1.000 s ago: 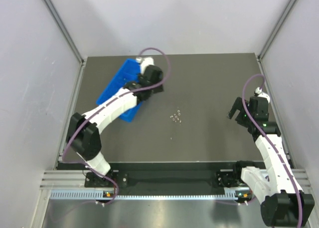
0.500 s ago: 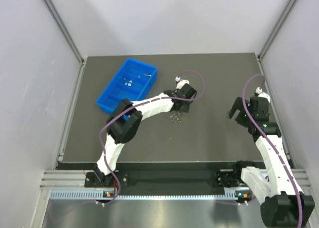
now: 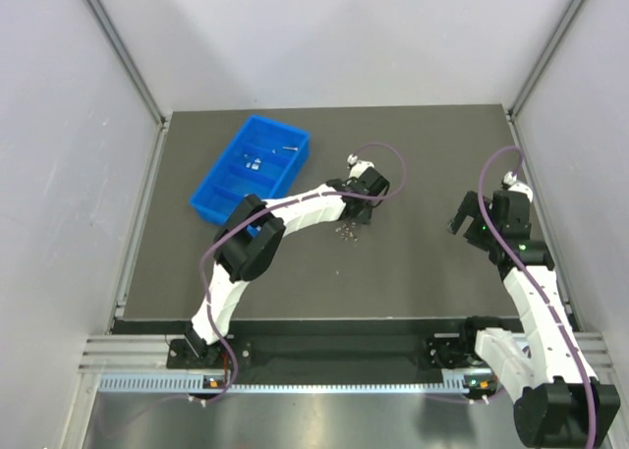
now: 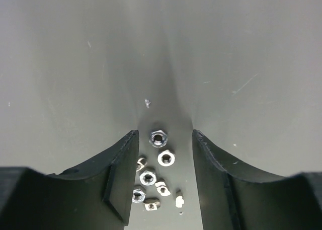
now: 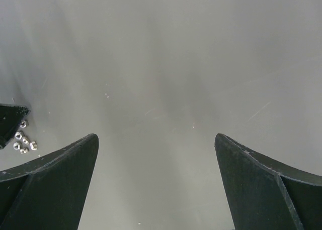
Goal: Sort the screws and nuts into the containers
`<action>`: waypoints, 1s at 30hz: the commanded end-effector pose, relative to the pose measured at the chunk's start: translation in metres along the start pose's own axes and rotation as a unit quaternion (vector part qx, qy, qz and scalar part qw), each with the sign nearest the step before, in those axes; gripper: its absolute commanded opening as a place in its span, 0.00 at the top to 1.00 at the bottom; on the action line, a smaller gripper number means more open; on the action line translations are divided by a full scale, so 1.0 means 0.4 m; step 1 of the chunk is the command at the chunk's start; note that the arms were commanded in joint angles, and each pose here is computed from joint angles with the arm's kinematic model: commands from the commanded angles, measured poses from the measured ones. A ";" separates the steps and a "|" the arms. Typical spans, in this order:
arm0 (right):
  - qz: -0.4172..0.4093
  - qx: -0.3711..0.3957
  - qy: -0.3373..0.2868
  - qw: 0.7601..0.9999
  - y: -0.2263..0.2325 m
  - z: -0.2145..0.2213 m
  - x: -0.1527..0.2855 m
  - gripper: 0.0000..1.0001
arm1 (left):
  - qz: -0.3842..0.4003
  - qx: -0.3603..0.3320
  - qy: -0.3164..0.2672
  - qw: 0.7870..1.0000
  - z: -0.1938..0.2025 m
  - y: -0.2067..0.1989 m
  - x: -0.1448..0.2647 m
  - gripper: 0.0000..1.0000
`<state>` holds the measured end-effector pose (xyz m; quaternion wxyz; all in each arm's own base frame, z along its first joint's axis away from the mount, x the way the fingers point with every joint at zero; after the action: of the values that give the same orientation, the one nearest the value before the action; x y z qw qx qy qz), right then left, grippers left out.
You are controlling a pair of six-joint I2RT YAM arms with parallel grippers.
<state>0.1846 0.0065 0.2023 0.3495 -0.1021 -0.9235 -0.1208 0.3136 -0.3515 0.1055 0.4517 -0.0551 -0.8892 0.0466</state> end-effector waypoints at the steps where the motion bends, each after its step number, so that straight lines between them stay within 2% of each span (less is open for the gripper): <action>1: -0.004 0.002 -0.027 1.000 0.007 -0.028 0.014 0.00 | -0.012 0.001 -0.005 1.000 -0.007 -0.004 0.000 0.49; 7: -0.003 -0.001 -0.028 1.000 0.007 -0.027 0.014 0.00 | -0.018 0.002 0.001 1.000 0.004 0.002 -0.006 0.52; 15: -0.002 -0.001 -0.033 0.999 0.006 -0.029 0.021 0.00 | -0.021 -0.001 0.004 1.000 0.011 0.006 -0.017 0.63; 23: -0.002 -0.004 -0.030 1.000 0.006 -0.027 0.021 0.00 | -0.022 -0.002 -0.004 1.000 0.012 0.016 -0.023 0.81; 30: -0.002 -0.004 -0.033 0.999 0.006 -0.030 0.026 0.00 | -0.015 0.001 -0.025 1.000 -0.017 0.018 0.005 0.85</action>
<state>0.1822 0.0057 0.2034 0.3474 -0.1070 -0.9239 -0.1192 0.3149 -0.3497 0.0984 0.4490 -0.0455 -0.8915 0.0391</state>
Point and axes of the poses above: each gripper's point midway between its finger pads, its own x axis back along the fingers, its own y axis along the line the jaws close on, z = x × y, the point moved 9 cm from there along x, back along the fingers, and after that the axes turned 8 degrees about x, right-handed, at the moved point
